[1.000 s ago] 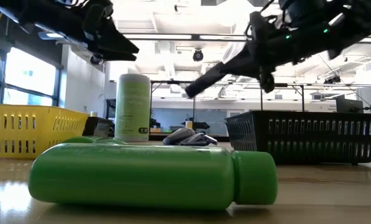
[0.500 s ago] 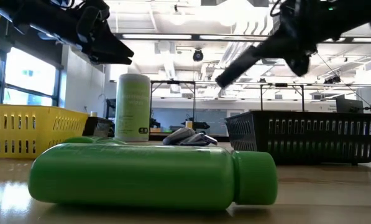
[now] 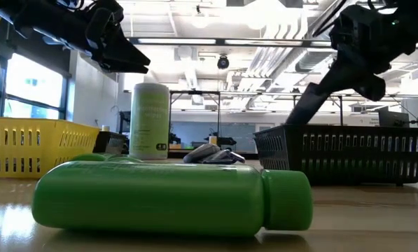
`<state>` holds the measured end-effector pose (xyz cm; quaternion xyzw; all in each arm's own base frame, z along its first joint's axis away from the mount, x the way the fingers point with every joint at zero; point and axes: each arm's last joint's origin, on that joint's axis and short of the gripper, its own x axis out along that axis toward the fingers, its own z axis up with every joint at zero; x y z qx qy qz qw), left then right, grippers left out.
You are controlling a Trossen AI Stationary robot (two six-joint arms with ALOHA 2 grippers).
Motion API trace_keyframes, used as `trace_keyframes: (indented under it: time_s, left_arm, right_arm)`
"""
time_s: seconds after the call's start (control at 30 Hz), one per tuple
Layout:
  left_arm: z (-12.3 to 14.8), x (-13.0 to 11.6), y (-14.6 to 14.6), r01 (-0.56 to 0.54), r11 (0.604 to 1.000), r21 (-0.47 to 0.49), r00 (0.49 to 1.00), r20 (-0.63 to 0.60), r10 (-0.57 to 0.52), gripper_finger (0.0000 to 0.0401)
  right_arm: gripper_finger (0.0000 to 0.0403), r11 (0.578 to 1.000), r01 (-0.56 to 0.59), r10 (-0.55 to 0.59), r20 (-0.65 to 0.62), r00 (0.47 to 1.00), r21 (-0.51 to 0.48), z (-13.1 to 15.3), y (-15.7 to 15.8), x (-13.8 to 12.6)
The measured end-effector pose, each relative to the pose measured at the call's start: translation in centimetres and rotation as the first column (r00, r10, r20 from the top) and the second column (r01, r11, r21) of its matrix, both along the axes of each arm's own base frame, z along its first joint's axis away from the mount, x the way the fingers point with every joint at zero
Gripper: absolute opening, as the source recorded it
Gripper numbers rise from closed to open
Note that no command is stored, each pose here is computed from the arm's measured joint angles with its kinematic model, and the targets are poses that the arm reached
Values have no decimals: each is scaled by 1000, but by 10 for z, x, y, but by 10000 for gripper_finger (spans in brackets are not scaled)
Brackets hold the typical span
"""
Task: Pick & Place Travel size toiletries
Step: Put the blue shave cream tub into the top right black bin
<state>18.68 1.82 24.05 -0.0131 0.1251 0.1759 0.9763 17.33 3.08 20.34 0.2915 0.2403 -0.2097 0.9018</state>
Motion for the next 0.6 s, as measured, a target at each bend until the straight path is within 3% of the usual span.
trace_keyframes:
  time_s: [0.6]
  left_arm:
    - [0,0,0,0,1000,1,1000,-1,0,287]
  right_arm:
    - [3,999,18,-13,-108,994,37,-23,5,15]
